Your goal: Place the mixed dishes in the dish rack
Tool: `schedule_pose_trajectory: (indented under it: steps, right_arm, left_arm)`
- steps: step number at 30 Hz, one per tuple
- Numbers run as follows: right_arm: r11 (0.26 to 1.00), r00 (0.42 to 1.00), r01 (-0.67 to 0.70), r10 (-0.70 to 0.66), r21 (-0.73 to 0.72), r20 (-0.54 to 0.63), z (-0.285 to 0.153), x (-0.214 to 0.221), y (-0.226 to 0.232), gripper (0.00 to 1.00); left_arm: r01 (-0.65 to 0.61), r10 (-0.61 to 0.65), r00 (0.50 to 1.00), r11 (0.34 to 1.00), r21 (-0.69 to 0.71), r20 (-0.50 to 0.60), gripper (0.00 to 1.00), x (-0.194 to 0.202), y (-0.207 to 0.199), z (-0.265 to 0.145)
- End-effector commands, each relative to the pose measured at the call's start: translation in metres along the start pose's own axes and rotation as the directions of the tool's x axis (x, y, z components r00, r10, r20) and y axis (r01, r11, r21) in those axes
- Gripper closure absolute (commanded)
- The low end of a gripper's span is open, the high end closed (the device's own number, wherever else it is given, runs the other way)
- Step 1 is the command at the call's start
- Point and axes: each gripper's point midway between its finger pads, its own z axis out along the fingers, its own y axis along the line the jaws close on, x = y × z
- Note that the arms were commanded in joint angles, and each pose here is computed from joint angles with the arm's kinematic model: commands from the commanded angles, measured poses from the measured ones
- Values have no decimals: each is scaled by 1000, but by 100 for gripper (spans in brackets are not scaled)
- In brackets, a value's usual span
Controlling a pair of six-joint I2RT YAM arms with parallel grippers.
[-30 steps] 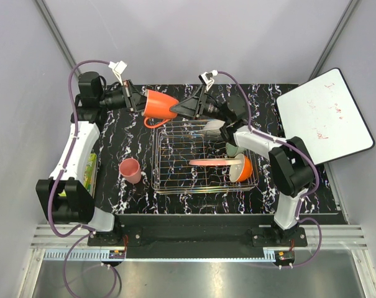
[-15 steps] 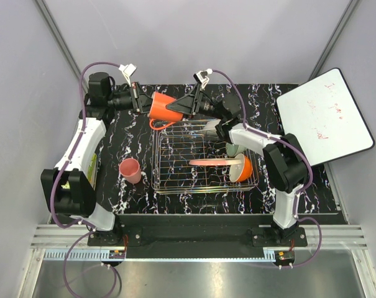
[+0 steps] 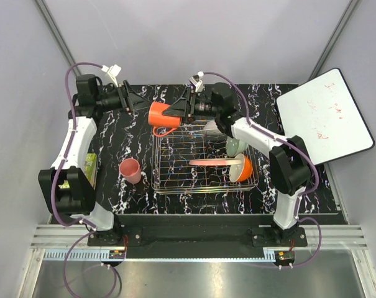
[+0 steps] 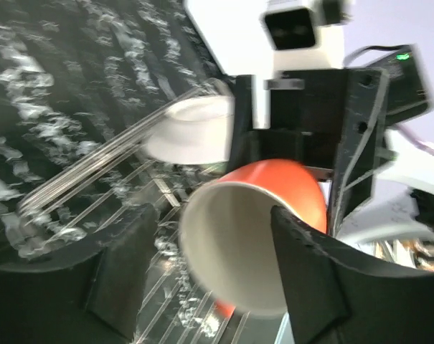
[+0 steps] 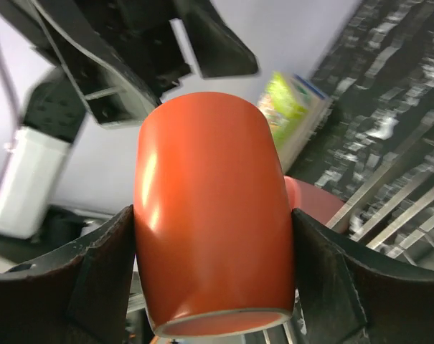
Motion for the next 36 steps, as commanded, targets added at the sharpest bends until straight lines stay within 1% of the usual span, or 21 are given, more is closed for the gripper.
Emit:
schedule_pose_trajectory:
  steps: [1, 3, 4, 5, 6, 7, 8, 9, 10, 11, 12, 14, 16, 17, 18, 20, 23, 27, 36]
  right_arm:
    - [971, 988, 155, -147, 183, -56, -22, -7, 19, 100]
    - [946, 982, 189, -181, 265, -57, -26, -13, 5, 100]
    - [935, 983, 182, -167, 304, -74, -29, -14, 2, 100]
    - [921, 977, 212, -193, 327, -91, -30, -15, -1, 100]
    - [906, 978, 205, -180, 371, -102, -29, -16, -17, 100]
    - [891, 980, 194, -158, 410, -120, -32, -18, -16, 100]
    - [851, 972, 233, -191, 470, -136, -34, -22, -29, 100]
    - [818, 971, 237, -174, 525, -166, -33, -19, -51, 100]
    - [776, 964, 262, -179, 574, -198, -39, -22, -47, 100]
    - [733, 942, 331, -219, 594, -254, -36, -18, -52, 100]
    - [665, 936, 351, -220, 659, -275, -40, -25, -63, 100]
    - [602, 919, 395, -244, 694, -311, -37, -28, -72, 100]
    - [575, 915, 404, -242, 711, -323, -32, -32, -82, 100]
    - [530, 906, 422, -253, 736, -338, -34, -36, -89, 100]
    - [517, 901, 433, -243, 738, -358, -28, -32, -97, 100]
    - [504, 897, 441, -243, 743, -369, -25, -30, -104, 100]
    - [474, 880, 475, -233, 741, -415, -17, -16, -118, 100]
    - [477, 870, 486, -186, 732, -456, -10, 5, -135, 100]
    - [485, 848, 506, -129, 713, -514, -3, 34, -158, 100]
  left_arm:
    - [-49, 52, 998, 994, -98, 30, 27, -6, 32, -17]
    - [-56, 64, 997, 988, -146, 46, 25, -8, 44, -29]
    - [-50, 58, 997, 985, -163, 48, 25, -7, 49, -33]
    - [-50, 63, 996, 979, -199, 57, 25, -9, 56, -38]
    - [-78, 95, 993, 969, -233, 63, 24, -11, 63, -47]
    - [-70, 86, 995, 963, -259, 53, 23, -7, 68, -51]
    - [-107, 124, 992, 949, -297, 39, 23, -6, 76, -55]
    - [-118, 133, 991, 942, -316, 27, 23, -3, 79, -58]
    - [-108, 116, 993, 937, -333, 2, 23, 7, 83, -60]
    - [-124, 126, 992, 932, -341, -16, 24, 12, 85, -62]
    - [-152, 141, 988, 927, -343, -55, 25, 22, 87, -65]
    - [-175, 151, 984, 916, -360, -96, 26, 32, 94, -68]
    - [-158, 118, 985, 916, -370, -128, 27, 47, 99, -70]
    - [-168, 125, 982, 914, -370, -138, 27, 51, 99, -71]
    - [-161, 111, 982, 913, -374, -152, 27, 58, 101, -73]
    - [-181, 125, 978, 902, -392, -166, 28, 61, 102, -76]
    - [-185, 121, 976, 899, -397, -181, 27, 69, 101, -81]
    - [-195, 121, 972, 892, -407, -200, 28, 78, 102, -84]
    - [-208, 130, 969, 890, -406, -210, 28, 80, 102, -86]
